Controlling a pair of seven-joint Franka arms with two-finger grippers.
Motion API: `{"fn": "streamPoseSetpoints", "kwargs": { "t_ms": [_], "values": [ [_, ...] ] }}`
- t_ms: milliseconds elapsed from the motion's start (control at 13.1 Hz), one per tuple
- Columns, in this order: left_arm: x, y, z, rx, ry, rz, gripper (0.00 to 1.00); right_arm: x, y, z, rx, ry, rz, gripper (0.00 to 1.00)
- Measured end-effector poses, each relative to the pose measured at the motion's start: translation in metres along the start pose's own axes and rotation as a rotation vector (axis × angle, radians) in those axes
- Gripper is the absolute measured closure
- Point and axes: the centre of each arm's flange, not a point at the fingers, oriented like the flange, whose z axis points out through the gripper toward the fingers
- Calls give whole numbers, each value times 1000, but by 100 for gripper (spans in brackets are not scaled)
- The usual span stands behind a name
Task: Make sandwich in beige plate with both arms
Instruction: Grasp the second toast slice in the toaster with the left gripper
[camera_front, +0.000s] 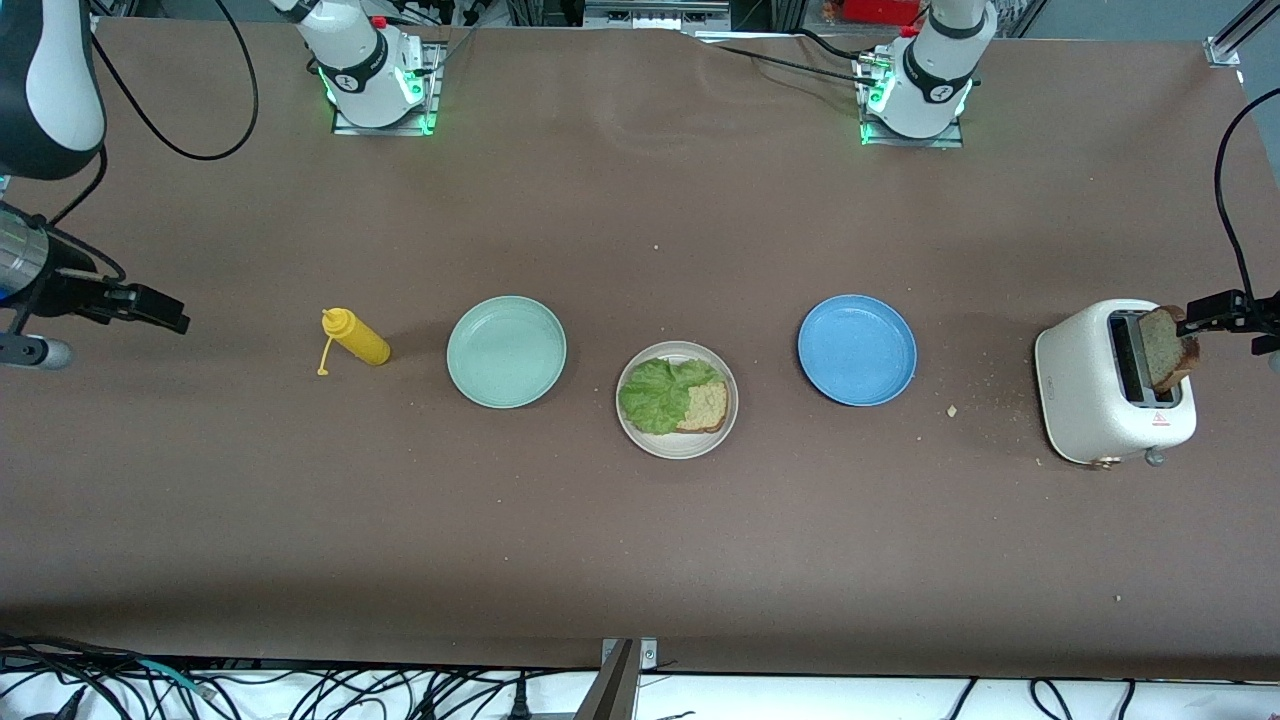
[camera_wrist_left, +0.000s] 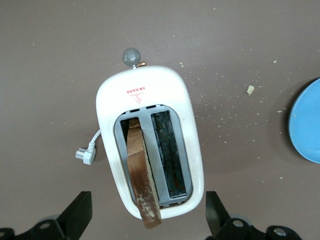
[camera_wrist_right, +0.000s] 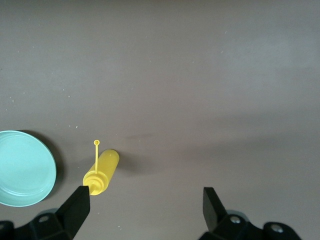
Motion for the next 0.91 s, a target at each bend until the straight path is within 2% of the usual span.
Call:
{"fn": "streamPoseSetpoints", "kwargs": {
  "t_ms": [457, 685, 913],
  "values": [
    [-3, -29, 46, -12, -19, -53, 0, -12, -31, -51, -23, 96, 5, 0],
    [-3, -24, 52, -20, -30, -82, 4, -11, -29, -59, -16, 111, 10, 0],
    [-3, -24, 57, -25, -37, -84, 36, -11, -29, -59, -16, 111, 10, 0]
  ]
}}
